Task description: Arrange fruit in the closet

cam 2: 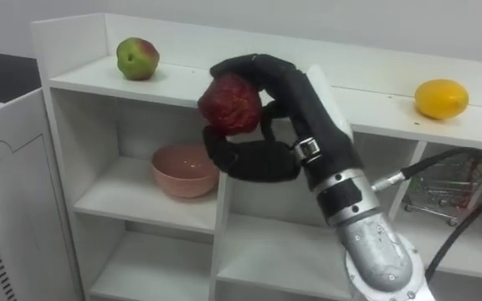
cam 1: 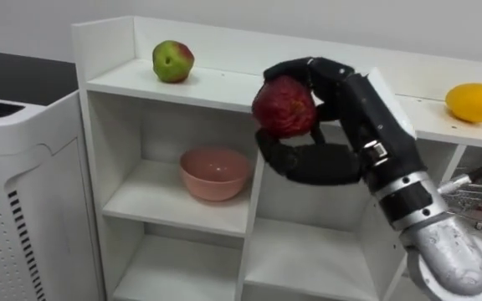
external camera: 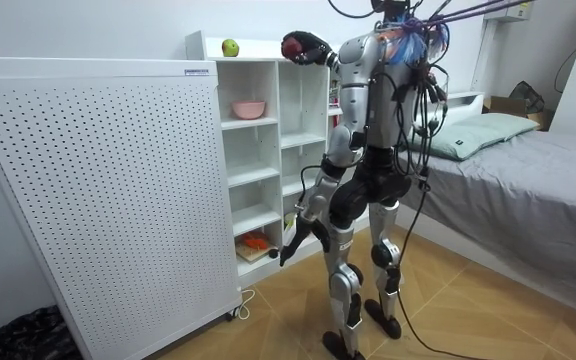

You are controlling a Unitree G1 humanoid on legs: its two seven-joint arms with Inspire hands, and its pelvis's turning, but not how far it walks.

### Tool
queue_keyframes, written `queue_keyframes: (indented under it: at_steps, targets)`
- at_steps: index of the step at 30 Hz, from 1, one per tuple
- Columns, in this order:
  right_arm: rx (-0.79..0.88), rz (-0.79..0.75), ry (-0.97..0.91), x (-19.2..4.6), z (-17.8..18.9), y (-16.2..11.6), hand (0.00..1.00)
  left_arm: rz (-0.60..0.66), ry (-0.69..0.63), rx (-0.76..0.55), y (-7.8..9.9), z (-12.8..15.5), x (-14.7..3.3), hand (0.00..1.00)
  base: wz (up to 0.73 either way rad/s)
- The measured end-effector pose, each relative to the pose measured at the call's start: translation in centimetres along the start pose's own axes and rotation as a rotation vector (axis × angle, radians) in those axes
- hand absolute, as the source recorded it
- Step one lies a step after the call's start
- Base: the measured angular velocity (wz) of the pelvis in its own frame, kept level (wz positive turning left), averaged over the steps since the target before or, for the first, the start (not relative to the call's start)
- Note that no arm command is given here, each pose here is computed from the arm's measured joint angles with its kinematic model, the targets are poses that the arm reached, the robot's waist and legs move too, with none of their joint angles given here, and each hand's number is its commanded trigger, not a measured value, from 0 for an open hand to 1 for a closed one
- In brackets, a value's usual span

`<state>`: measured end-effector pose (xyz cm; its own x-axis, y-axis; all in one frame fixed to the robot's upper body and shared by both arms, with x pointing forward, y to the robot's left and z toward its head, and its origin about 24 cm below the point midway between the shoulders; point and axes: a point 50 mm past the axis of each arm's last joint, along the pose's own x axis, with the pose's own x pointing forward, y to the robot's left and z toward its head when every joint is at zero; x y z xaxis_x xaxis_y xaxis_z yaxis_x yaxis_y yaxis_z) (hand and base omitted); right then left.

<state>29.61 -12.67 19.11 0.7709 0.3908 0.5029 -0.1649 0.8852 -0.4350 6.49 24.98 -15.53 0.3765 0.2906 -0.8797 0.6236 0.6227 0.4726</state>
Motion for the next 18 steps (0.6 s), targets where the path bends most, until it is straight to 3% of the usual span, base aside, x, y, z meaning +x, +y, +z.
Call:
queue_keyframes:
  at_steps: [6,11,18]
  targets:
    - [0.04,0.085,0.129,-2.5,-2.6,3.6,1.0,0.01,-0.023,-0.005,-0.1,1.1,0.2,0.0,0.01]
    - [0.063,0.064,0.301,-3.8,-6.4,4.3,1.0,0.034,-0.033,-0.029,0.4,1.9,0.6,0.0,-0.01]
    - [0.077,0.041,0.582,-7.6,-11.9,5.4,1.0,0.047,-0.025,-0.116,-0.3,2.3,0.6,0.0,-0.02]
